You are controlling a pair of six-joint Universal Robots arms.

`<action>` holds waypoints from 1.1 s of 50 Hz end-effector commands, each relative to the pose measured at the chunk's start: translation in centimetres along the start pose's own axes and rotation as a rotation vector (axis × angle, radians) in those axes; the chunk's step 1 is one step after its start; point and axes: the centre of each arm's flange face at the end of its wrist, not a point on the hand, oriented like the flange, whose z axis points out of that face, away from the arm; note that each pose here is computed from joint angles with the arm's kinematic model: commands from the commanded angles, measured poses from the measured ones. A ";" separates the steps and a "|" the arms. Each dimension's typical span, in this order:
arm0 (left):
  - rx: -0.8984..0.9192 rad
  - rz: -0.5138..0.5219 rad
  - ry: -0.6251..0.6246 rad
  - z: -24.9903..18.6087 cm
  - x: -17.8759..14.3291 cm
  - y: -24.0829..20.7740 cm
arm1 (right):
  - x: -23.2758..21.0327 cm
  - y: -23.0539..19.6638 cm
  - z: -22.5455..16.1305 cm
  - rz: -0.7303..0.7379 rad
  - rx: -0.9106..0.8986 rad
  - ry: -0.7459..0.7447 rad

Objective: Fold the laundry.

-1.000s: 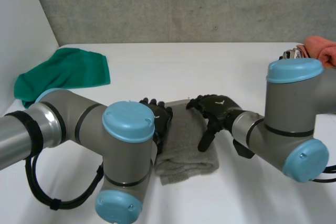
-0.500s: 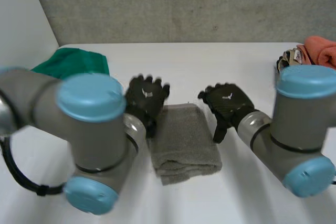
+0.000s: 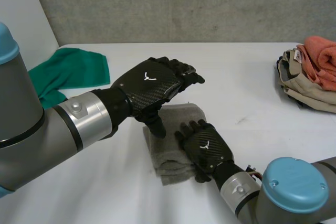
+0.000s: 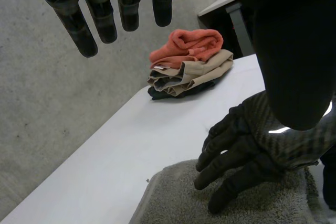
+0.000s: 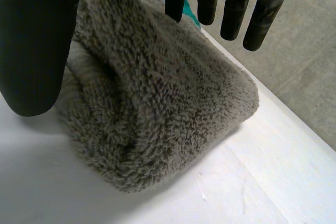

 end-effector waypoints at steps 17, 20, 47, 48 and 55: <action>-0.008 -0.001 -0.030 0.1 -0.1 0.1 | 1.3 -0.8 5.1 -0.066 0.106 0.060; -0.004 0.002 -0.034 0.0 -0.2 -0.1 | 1.6 -1.2 5.7 -0.062 0.117 0.067; 0.028 0.020 -0.083 -0.8 -1.5 -1.2 | 13.2 -3.6 9.5 -0.106 0.230 0.308; 0.031 0.022 -0.089 -0.8 -1.6 -1.3 | 14.2 -4.4 9.8 -0.124 0.266 0.312; 0.039 0.024 -0.104 -1.0 -2.1 -1.4 | 19.4 -8.6 10.9 -0.198 0.419 0.393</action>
